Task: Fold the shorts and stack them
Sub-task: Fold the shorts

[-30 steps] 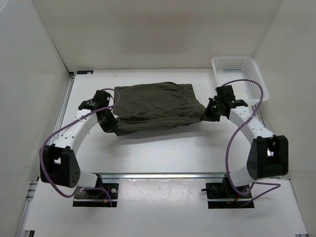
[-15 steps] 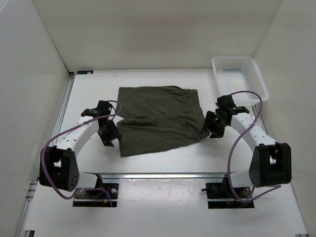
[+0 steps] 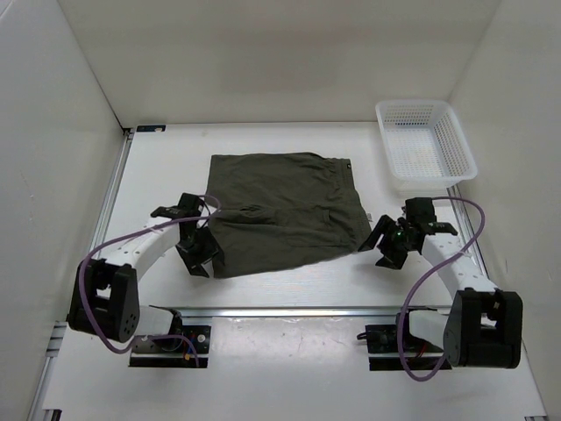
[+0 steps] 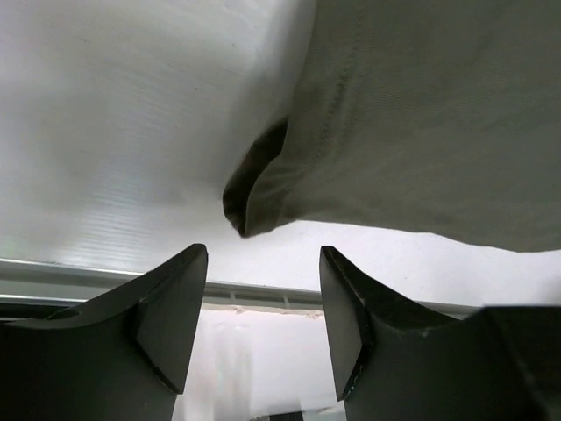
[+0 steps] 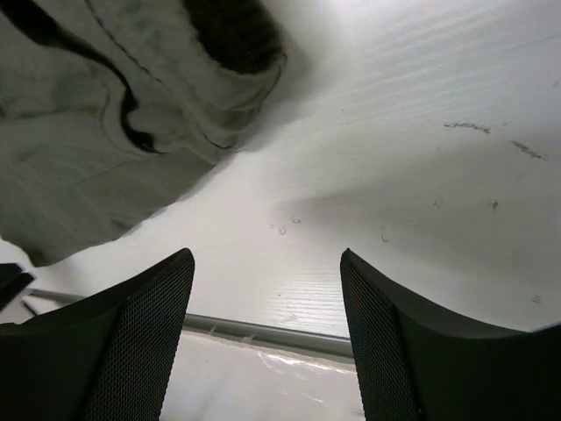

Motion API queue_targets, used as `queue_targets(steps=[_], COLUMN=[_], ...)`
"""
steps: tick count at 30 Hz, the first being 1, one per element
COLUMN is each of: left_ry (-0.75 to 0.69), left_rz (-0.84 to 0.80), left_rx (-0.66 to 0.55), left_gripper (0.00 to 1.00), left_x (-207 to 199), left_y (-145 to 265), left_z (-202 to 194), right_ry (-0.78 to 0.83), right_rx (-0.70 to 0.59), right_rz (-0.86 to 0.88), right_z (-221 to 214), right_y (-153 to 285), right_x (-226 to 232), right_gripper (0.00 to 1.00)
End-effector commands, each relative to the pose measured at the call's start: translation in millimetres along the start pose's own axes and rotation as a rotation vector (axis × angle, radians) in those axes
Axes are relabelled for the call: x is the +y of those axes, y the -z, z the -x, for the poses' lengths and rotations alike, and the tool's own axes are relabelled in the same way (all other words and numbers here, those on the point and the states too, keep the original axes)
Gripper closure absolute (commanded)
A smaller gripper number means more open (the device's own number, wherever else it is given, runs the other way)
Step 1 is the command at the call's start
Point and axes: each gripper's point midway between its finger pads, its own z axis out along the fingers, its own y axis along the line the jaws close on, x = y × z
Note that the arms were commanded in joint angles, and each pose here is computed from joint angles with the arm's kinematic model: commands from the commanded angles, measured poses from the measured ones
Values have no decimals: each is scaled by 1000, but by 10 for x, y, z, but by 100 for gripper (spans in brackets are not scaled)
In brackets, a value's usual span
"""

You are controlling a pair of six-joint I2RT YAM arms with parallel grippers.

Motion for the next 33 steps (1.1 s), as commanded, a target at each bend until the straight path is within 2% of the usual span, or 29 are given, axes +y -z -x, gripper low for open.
queue_targets(steps=[1,5,9,13,14,15,16,17,20,24,28,33], left_ry=[9,23,25,36,36,36,26,26,15,22,28,21], left_rz=[-54,-27,-3,31,31,35,35,35,30,10,-20,-96], left_rx=[23,24,16,2,2,5,5,5,1,-6,-21,-161], left_gripper=[35,39,50,68,82,89,89,89,89,89,89,89], left_x=[-141,-131,-143,-169,-170,-181,-177,-177,-109,-31,29,-131], left_y=[-110,-223,-294,-342,-342,-354,-354,-354,-332,-202,28,621], left_z=[-57,-7,70,182,182,196,196,196,129,2,-127,30], right_ry=[-25,-27,-34,-56,-58,-46,-50,-54,-30,17,28,68], right_rx=[-26,-58,-82,-45,-35,-38,-30,-16,-34,-88,-78,-160], right_rz=[147,170,161,122,126,128,122,126,107,46,0,-12], right_z=[155,303,423,459,471,504,491,468,490,506,366,433], right_y=[-87,-188,-316,-565,-582,-605,-626,-643,-578,-372,-149,222], right_x=[247,301,284,179,195,202,185,184,171,98,30,114], right_gripper=[27,29,36,48,58,65,77,85,100,100,100,100])
